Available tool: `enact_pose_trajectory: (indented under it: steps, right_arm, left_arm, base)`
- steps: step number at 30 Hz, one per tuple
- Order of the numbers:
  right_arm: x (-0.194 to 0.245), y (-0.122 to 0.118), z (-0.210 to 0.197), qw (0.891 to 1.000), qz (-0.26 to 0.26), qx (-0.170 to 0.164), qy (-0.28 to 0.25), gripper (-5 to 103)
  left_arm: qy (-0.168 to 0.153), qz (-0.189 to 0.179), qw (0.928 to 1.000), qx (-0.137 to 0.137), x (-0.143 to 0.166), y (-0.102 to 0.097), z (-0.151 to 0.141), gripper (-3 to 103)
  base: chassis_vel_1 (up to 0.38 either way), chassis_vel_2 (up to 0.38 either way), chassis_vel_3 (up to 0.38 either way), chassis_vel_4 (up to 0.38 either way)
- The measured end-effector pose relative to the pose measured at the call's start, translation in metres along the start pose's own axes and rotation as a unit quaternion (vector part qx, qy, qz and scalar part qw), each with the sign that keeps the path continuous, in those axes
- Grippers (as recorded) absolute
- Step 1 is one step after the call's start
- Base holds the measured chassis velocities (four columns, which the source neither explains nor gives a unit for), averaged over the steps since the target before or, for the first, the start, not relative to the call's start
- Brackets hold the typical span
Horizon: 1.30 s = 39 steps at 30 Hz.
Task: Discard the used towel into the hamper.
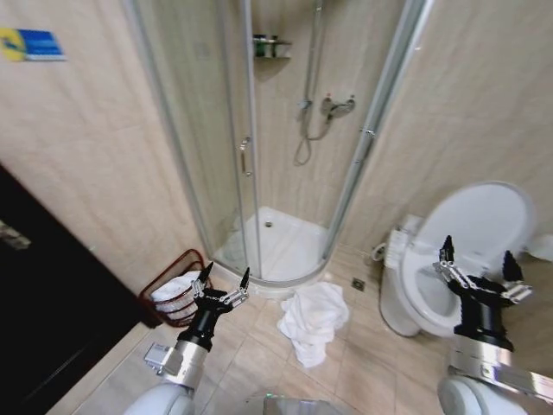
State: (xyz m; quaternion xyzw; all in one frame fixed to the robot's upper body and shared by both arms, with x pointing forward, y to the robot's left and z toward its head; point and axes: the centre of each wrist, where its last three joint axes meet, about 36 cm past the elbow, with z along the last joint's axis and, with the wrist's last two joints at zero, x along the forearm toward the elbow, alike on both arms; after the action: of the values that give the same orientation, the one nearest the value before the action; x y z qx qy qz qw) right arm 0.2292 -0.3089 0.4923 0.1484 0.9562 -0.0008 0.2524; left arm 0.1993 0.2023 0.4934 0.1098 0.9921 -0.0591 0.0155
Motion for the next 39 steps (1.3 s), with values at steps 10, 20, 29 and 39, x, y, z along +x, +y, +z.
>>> enact_pose_trajectory:
  steps: [10,20,29,39]
  right_arm:
    - [0.0008,0.0,0.0019,1.0,-0.005,-0.001,-0.002,100]
    - [0.0014,-0.0003,0.003,1.0,-0.011,0.004,-0.004,100]
    - [0.0008,-0.0004,0.0031,1.0,-0.026,0.005,-0.007,100]
    - [0.0022,-0.0014,0.0068,0.999,-0.037,0.004,-0.014,100]
  left_arm:
    - [0.0,0.0,1.0,0.0,0.0,0.0,0.0,100]
    - [0.0,0.0,1.0,0.0,0.0,0.0,0.0,100]
    - [0.0,0.0,1.0,0.0,0.0,0.0,0.0,100]
    - [0.0,0.0,1.0,0.0,0.0,0.0,0.0,100]
  base:
    - [-0.124,-0.124,-0.125,-0.124]
    - [-0.132,-0.128,-0.118,-0.13]
    - [-0.077,-0.068,-0.072,-0.076]
    - [0.0,0.0,0.0,0.0]
